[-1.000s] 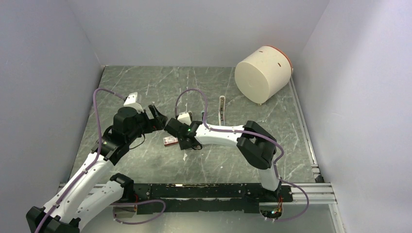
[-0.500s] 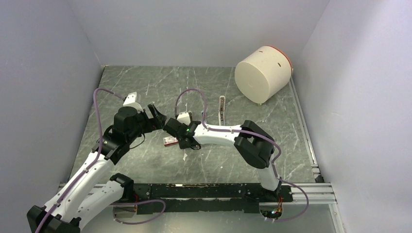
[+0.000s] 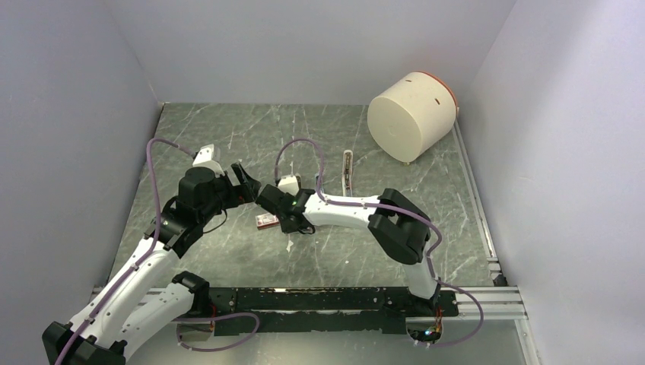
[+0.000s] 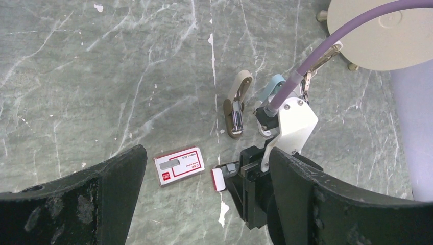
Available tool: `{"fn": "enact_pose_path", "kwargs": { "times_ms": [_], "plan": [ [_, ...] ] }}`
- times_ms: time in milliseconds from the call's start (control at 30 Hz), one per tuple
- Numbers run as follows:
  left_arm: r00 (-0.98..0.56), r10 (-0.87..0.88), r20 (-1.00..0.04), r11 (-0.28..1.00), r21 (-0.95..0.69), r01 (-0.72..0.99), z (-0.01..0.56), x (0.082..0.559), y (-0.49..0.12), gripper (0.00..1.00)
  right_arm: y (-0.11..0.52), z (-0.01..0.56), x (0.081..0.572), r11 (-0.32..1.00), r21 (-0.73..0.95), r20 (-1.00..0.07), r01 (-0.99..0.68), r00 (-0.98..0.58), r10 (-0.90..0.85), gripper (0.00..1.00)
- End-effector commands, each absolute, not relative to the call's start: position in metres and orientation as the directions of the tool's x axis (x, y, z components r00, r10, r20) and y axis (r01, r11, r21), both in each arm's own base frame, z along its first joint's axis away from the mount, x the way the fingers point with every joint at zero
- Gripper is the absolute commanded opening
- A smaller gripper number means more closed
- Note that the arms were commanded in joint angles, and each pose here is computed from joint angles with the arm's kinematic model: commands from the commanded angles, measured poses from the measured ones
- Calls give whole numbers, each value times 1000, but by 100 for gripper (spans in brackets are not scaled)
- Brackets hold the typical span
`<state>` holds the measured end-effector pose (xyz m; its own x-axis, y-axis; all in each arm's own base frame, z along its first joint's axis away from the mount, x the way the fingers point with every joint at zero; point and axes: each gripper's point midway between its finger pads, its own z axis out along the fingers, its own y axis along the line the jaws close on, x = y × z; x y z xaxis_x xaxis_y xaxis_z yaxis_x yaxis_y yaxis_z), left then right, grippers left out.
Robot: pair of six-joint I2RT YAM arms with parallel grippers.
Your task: Load the staples into the stapler
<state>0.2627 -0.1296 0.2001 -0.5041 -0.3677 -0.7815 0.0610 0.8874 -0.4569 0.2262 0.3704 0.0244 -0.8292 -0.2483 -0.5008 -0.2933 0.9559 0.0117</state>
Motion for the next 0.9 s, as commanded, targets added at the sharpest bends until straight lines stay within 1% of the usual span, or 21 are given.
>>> {"fn": "enact_pose_path", "kwargs": {
  "times_ms": [0,233,400,667,867],
  "plan": [
    [-525,-347,-777,893,-445,68,193,259,-131,93,383,64,233,953,89,-566,-289,-802,-190,19],
    [-524,-346,-778,897,-438,59,193,259,-128,93,372,85,240,959,119,-598,-259,-789,-139,20],
    [-523,-348,-778,896,-441,60,193,259,-129,93,343,94,249,973,95,-614,-211,-782,-109,20],
    [-537,-347,-769,890,-451,71,190,261,-134,93,283,65,242,987,61,-553,-149,-828,-91,20],
    [-540,-351,-765,888,-456,68,189,263,-136,93,268,41,229,985,54,-505,-161,-856,-113,21]
  ]
}}
